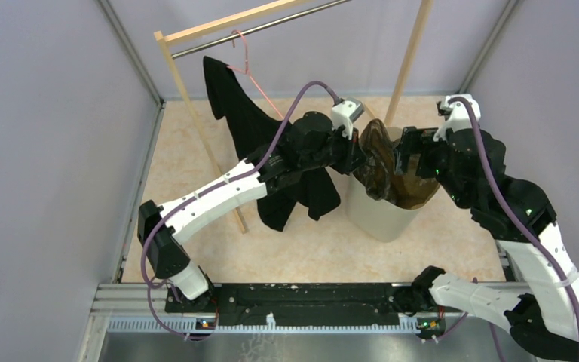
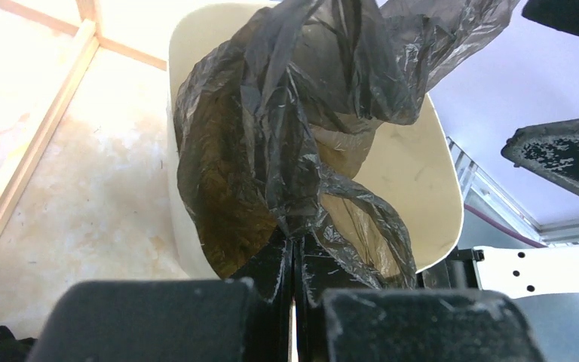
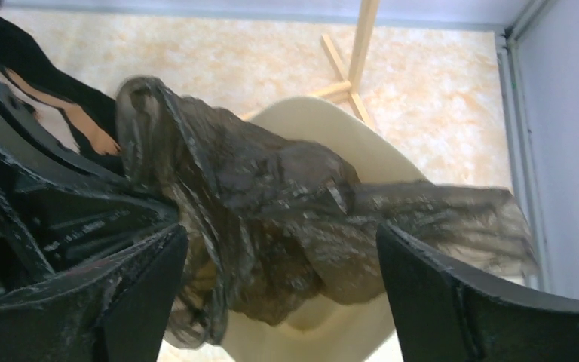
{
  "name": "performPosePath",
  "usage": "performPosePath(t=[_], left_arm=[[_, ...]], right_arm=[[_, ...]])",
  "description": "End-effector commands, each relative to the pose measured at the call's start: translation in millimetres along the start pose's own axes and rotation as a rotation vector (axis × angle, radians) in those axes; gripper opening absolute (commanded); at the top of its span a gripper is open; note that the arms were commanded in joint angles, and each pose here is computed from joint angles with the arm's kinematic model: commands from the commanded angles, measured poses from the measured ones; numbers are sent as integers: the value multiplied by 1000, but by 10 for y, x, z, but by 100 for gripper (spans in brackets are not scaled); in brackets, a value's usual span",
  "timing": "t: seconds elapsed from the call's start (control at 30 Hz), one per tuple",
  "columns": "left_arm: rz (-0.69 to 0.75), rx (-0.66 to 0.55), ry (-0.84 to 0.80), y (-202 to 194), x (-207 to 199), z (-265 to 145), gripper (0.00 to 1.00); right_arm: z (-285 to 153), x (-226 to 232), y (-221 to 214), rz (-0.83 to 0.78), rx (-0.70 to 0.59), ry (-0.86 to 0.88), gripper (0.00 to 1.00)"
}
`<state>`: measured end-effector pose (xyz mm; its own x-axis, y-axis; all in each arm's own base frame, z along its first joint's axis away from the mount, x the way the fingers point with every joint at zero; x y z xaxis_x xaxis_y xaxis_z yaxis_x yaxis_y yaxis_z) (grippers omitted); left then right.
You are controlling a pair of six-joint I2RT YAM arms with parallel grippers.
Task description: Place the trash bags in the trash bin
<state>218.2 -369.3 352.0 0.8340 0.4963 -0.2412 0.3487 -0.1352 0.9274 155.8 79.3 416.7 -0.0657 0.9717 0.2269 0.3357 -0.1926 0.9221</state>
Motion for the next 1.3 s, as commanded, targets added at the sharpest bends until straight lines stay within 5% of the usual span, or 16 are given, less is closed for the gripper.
performPosePath(t=[0.0, 0.17, 0.47, 0.57, 0.83, 0.97, 1.2, 1.27], left_arm=[[14, -49, 27, 167, 6, -64, 0], [13, -47, 50, 163, 30, -58, 0], [-24, -45, 180, 134, 165, -27, 0], [-53, -57, 129, 142, 143, -8, 0], [-65, -11, 73, 93, 129, 41, 0], [-71, -6, 66, 92, 139, 20, 0], [-51, -35, 42, 168, 96, -125, 0], [-44, -43, 30, 201, 74, -176, 0]], right_arm=[[-76, -171, -27, -68, 41, -111, 97], [-34, -425, -197, -115, 46, -359, 99], [92, -466, -462, -23, 67, -468, 98], [179, -504, -597, 70, 43, -507, 78], [508, -687, -778, 179, 102, -472, 79], [671, -684, -794, 194, 110, -403, 58], [845, -736, -785, 151, 132, -380, 41], [882, -750, -788, 108, 147, -364, 27]])
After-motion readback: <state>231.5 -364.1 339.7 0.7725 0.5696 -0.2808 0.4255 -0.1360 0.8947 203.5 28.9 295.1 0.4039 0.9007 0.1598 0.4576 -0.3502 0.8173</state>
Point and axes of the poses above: each gripper's point midway between its finger pads, its own z axis out along the fingers, its own x axis along the line the jaws close on, y = z × x, the point moved 8 cm from there along -z, back along the fingers, and after that the axes turned 10 degrees about z, right-handed, at the moved point
